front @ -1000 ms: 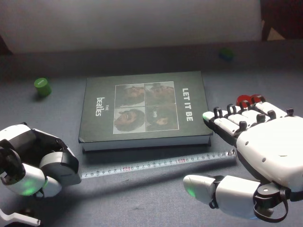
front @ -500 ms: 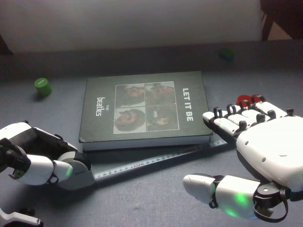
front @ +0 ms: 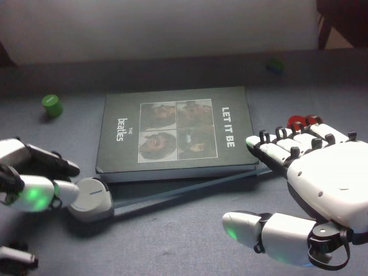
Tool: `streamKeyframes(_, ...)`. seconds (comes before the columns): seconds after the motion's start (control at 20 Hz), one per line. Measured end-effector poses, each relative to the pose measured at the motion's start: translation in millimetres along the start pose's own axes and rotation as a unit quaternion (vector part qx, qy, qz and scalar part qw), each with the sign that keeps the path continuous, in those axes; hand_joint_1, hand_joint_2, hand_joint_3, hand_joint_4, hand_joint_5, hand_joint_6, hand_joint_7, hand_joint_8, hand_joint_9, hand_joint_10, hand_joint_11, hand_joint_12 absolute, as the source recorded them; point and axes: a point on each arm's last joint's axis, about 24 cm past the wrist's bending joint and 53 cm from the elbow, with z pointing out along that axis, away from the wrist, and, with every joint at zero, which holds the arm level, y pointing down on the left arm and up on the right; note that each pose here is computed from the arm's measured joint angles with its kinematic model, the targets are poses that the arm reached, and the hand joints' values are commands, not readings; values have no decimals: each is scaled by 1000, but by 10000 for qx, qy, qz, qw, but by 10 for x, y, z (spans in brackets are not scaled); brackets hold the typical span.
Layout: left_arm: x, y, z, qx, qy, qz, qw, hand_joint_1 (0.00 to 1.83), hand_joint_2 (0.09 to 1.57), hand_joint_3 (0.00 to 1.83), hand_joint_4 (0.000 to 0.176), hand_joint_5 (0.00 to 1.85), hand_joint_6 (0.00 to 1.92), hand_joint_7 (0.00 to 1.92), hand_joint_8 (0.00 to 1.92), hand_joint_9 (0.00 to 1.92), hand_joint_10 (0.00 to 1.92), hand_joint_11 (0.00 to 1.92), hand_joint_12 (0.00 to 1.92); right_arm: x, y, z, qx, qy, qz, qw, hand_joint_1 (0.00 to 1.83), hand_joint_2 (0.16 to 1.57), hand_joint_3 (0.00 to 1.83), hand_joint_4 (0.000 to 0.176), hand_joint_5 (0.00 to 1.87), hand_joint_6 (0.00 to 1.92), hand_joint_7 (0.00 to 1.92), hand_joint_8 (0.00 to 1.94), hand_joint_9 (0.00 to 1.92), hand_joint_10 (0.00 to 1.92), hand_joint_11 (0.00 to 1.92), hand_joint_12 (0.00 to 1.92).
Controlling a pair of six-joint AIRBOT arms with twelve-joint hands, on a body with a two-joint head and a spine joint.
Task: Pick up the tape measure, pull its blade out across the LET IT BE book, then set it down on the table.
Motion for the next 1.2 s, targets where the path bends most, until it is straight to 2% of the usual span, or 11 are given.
streamKeyframes(0.4, -210, -420, 16, 438, -141, 231, 9987, 939, 1091, 0, 0, 715, 4, 795, 6, 755, 4, 519, 665, 30, 4, -5, -13, 33, 1, 10000, 0, 1070, 1, 0, 142, 3, 185, 1, 154, 1, 0, 667)
streamKeyframes(0.6, -234, -889, -8, 901, -169, 581, 9941, 825, 1099, 0, 0, 623, 0, 755, 0, 757, 3, 481, 821, 21, 21, -6, -48, 14, 60, 10000, 0, 1087, 6, 0, 228, 24, 295, 25, 224, 20, 0, 791)
streamKeyframes(0.7, -185, -1280, -51, 1256, -191, 838, 9883, 762, 1077, 0, 0, 703, 10, 744, 1, 844, 31, 554, 869, 7, 46, -7, -100, -17, 65, 9999, 149, 1174, 4, 0, 485, 41, 615, 42, 557, 90, 194, 1138)
streamKeyframes(0.75, -154, -1421, -68, 1368, -213, 918, 9861, 769, 1079, 0, 0, 837, 14, 788, 18, 896, 114, 654, 899, 0, 61, -7, -131, -31, 74, 9999, 286, 1204, 1, 0, 664, 70, 754, 69, 662, 401, 367, 1276)
streamKeyframes(0.8, -88, -1567, -111, 1458, -233, 1042, 9835, 886, 1214, 0, 138, 789, 1044, 862, 133, 917, 458, 776, 1112, -8, 80, -8, -171, -48, 65, 9998, 439, 1211, 0, 0, 688, 446, 733, 430, 631, 1086, 538, 1512)
streamKeyframes(0.85, 3, -1685, -167, 1504, -243, 1253, 9804, 861, 1118, 0, 88, 659, 1529, 783, 1116, 794, 1571, 898, 1554, -10, 81, -8, -175, -52, 72, 9998, 622, 1185, 0, 0, 583, 1203, 612, 1275, 756, 1754, 866, 1839)
streamKeyframes(0.9, 109, -1794, -227, 1547, -210, 1492, 9764, 908, 1102, 0, 22, 715, 1837, 794, 1760, 875, 1851, 937, 1848, -7, 72, -7, -156, -44, 82, 9998, 777, 1147, 0, 0, 554, 1715, 667, 1808, 1040, 1888, 1256, 1905)
streamKeyframes(0.95, 194, -1883, -281, 1576, -210, 1777, 9712, 981, 1085, 0, 0, 832, 1904, 889, 1889, 947, 1907, 991, 1906, -6, 73, -7, -157, -43, 83, 9998, 849, 1134, 0, 0, 677, 1880, 880, 1914, 1275, 1914, 1551, 1918)
streamKeyframes(1.05, 295, -2075, -426, 1618, -350, 2543, 9528, 1060, 1076, 0, 0, 1066, 1920, 1039, 1920, 1015, 1920, 1061, 1920, -9, 81, -9, -171, -50, 78, 9998, 883, 1172, 8, 0, 929, 1919, 1224, 1940, 1553, 1921, 1794, 1921)
streamKeyframes(1.15, 416, -2146, -548, 1477, -491, 3630, 9187, 1060, 1086, 1, 0, 1245, 1921, 1249, 1921, 1263, 1921, 1295, 1921, -5, 83, -10, -173, -45, 96, 9998, 888, 1265, 10, 0, 1125, 1921, 1452, 1941, 1736, 1921, 1911, 1921)
streamKeyframes(1.2, 517, -2129, -654, 1324, -550, 3930, 9083, 1060, 1086, 1, 0, 1245, 1921, 1249, 1921, 1263, 1921, 1295, 1921, -6, 83, -9, -174, -47, 105, 9998, 888, 1265, 10, 0, 1125, 1921, 1452, 1941, 1736, 1921, 1911, 1921)
